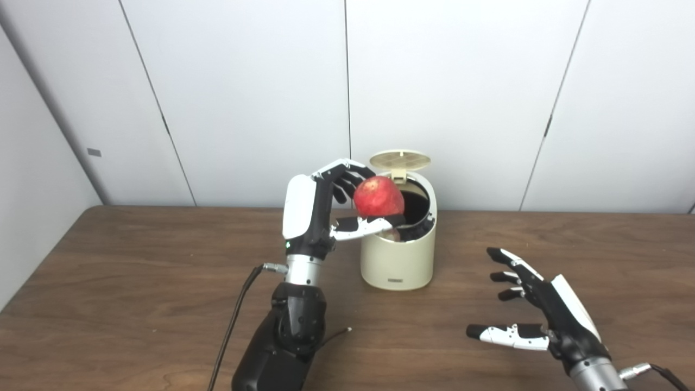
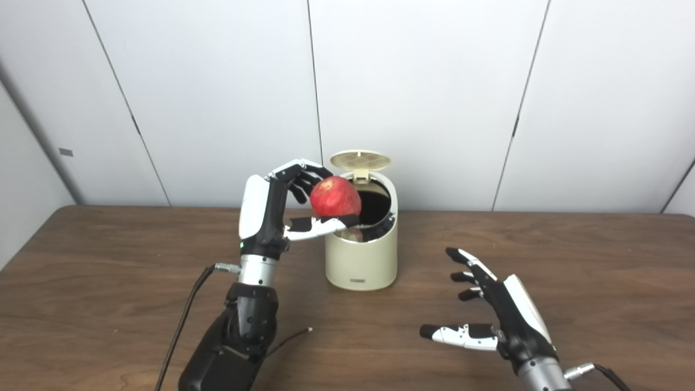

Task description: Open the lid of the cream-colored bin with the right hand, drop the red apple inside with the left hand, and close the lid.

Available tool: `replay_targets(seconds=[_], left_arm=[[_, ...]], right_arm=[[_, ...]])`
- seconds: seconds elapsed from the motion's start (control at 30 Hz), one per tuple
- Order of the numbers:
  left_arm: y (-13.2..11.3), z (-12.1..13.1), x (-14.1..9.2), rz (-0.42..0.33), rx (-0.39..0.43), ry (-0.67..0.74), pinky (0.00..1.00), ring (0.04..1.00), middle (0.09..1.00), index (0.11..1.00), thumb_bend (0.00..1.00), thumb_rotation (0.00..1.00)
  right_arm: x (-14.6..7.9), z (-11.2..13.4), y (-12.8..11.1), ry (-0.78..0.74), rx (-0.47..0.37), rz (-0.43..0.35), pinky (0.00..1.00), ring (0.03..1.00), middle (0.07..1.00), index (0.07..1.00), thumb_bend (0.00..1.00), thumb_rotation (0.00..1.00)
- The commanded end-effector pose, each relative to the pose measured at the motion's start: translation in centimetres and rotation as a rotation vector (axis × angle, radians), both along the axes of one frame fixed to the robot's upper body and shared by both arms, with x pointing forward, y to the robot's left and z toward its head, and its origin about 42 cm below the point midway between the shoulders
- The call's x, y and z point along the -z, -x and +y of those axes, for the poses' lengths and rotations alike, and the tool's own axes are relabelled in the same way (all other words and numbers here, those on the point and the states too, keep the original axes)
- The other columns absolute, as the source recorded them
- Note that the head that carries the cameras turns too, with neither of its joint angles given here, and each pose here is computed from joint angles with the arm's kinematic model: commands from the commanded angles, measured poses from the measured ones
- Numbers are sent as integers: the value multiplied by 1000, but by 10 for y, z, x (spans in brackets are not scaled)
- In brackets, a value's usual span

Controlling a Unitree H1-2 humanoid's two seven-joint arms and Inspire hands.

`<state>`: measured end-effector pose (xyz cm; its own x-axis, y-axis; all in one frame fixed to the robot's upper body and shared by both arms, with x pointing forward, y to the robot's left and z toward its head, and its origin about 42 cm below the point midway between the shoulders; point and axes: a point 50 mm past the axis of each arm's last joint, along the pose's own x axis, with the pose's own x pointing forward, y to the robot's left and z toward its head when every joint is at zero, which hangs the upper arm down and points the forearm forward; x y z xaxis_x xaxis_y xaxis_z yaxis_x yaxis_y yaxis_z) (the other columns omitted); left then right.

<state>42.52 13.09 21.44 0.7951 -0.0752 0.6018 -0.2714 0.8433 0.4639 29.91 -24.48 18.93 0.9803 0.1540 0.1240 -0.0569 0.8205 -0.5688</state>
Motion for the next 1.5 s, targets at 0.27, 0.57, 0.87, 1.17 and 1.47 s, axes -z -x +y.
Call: replay_targets(seconds=[0.27,0.57,0.87,1.17,1.47], left_arm=[[-25,-14,-23,-93,17,44,298,402,447,497,525,0],[-37,-21,-17,-78,16,49,307,408,445,502,525,0],[-39,-20,-14,12,89,-43,546,625,635,694,921,212],[-35,-18,-12,17,102,-54,586,650,654,719,959,279],[-30,-12,-11,33,89,-57,572,643,649,712,969,307]], right_arm=[[-19,6,-1,-8,-18,-76,655,797,903,883,688,271],[-19,7,0,-14,-18,-80,630,791,901,890,690,275],[-18,5,2,-6,-14,-76,634,784,903,888,670,264],[-15,5,2,-10,-20,-76,626,781,904,875,652,231],[-14,7,1,-13,-29,-80,626,775,904,863,643,225]])
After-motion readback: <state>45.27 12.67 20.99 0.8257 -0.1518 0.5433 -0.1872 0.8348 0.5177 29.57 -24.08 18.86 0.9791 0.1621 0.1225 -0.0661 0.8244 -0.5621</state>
